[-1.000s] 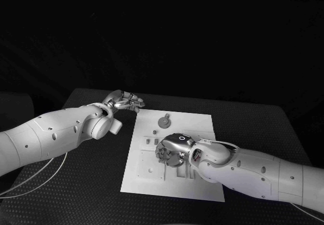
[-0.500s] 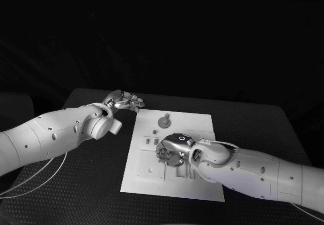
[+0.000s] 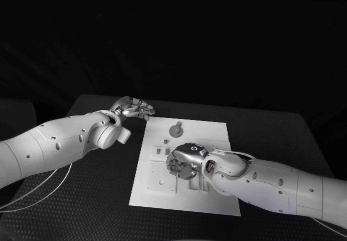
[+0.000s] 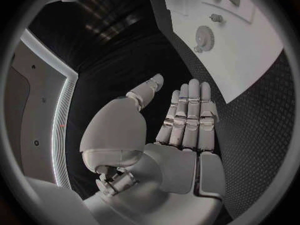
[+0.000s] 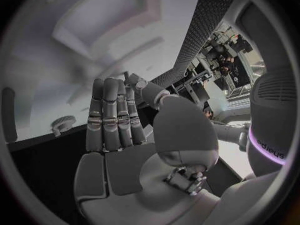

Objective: Assemble the parts on the task board

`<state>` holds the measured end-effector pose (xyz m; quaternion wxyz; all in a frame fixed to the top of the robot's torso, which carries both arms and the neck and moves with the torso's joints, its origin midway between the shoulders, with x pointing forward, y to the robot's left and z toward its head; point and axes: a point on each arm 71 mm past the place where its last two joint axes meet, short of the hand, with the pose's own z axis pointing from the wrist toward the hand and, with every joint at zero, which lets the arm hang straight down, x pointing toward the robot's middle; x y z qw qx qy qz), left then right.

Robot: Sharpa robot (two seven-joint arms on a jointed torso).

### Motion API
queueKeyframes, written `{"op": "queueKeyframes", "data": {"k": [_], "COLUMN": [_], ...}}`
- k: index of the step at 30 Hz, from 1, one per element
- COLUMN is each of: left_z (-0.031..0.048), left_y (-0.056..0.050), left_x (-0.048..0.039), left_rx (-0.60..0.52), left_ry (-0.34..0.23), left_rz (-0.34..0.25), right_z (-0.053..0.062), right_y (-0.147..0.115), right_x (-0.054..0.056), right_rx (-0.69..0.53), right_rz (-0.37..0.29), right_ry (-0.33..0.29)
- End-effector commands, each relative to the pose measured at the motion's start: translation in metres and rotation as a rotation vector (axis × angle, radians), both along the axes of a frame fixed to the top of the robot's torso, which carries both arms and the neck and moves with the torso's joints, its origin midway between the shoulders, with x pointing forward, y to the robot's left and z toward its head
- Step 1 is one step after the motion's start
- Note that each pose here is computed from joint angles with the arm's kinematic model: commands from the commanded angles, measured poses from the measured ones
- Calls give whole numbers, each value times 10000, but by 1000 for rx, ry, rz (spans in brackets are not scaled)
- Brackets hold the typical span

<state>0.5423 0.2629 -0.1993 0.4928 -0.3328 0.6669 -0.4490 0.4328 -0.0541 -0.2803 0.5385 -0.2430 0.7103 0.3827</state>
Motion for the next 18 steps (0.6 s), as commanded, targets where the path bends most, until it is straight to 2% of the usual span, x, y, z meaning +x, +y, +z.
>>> {"op": "queueKeyframes", "data": {"k": [1, 18], "left_z": [22, 21], "left_y": [-17, -16], "left_x": [1, 1], "left_rx": [-9, -9], "left_ry": [-7, -4], "left_rz": [-8, -10], "right_z": [-73, -107], "right_y": [11, 4], "right_x": [-41, -43], "right_rx": [-39, -38], "right_rz": [24, 12], "right_ry": [24, 22]}}
